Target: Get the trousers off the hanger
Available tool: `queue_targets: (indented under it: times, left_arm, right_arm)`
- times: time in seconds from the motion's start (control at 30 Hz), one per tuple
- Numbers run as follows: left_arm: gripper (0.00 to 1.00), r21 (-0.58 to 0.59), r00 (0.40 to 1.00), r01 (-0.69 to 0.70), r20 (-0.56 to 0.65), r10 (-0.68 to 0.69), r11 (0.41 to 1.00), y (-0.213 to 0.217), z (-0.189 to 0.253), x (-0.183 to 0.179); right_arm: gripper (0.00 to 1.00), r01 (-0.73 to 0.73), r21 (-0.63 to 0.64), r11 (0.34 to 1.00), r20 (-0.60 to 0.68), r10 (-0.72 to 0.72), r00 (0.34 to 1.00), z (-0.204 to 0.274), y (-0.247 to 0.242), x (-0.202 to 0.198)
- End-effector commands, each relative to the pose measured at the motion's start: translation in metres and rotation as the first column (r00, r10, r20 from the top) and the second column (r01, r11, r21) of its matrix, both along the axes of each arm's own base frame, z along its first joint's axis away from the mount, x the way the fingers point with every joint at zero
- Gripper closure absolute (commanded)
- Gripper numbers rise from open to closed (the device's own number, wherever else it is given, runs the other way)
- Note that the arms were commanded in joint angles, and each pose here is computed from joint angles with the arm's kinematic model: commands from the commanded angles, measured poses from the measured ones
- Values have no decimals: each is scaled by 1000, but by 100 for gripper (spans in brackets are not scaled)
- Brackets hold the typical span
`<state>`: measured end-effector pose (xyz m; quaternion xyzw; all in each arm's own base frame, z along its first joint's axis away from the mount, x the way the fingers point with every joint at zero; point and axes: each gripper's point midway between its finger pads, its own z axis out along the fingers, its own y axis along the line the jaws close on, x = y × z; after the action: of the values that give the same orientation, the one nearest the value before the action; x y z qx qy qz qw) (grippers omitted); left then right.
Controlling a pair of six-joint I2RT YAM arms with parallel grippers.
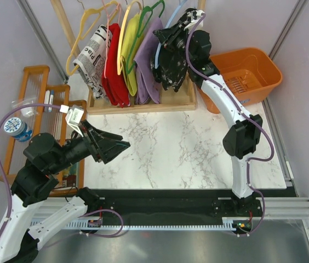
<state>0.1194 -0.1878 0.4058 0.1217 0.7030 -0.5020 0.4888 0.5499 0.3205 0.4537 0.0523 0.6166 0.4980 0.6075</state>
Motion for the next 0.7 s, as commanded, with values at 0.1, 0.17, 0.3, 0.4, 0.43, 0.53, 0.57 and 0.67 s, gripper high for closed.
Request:
queue_targets:
  times: [0.1, 0.17, 0.3, 0.4, 0.43, 0.53, 0.57, 0.67]
  left_arm:
    - [26, -14, 1000, 1, -1, -1, 1000, 2, 9, -4]
    - [26, -16, 1000, 5, -4, -5, 1000, 1, 10, -4]
    - [26, -18, 1000, 8, -7, -8, 1000, 0, 11, -4]
    - [27, -17, 1000, 11, -17, -11, 1000, -1, 9, -3]
    - [27, -17, 1000, 9, -21, -10, 1000, -2, 9, -2]
    - [27, -21, 1000, 12, -29, -13, 1000, -2, 9, -3]
    - [27, -23, 999, 10, -35, -11, 1000, -2, 8, -2]
    - [27, -26, 999, 10, -39, -11, 1000, -2, 8, -2]
  right_arm:
    - [79, -57, 104, 993, 78, 49, 996, 80, -14, -44]
    - [82, -87, 108, 990, 82, 79, 994, 89, -18, -51]
    - [97, -143, 117, 983, 90, 133, 987, 103, -26, -62]
    - [100, -197, 133, 971, 119, 182, 976, 120, -26, -73]
    - [100, -216, 147, 965, 141, 196, 970, 130, -25, -80]
    - [100, -269, 199, 942, 183, 234, 955, 152, -26, -93]
    - [100, -282, 216, 935, 194, 242, 951, 159, -27, -98]
    - [100, -318, 255, 913, 215, 267, 939, 172, -23, -107]
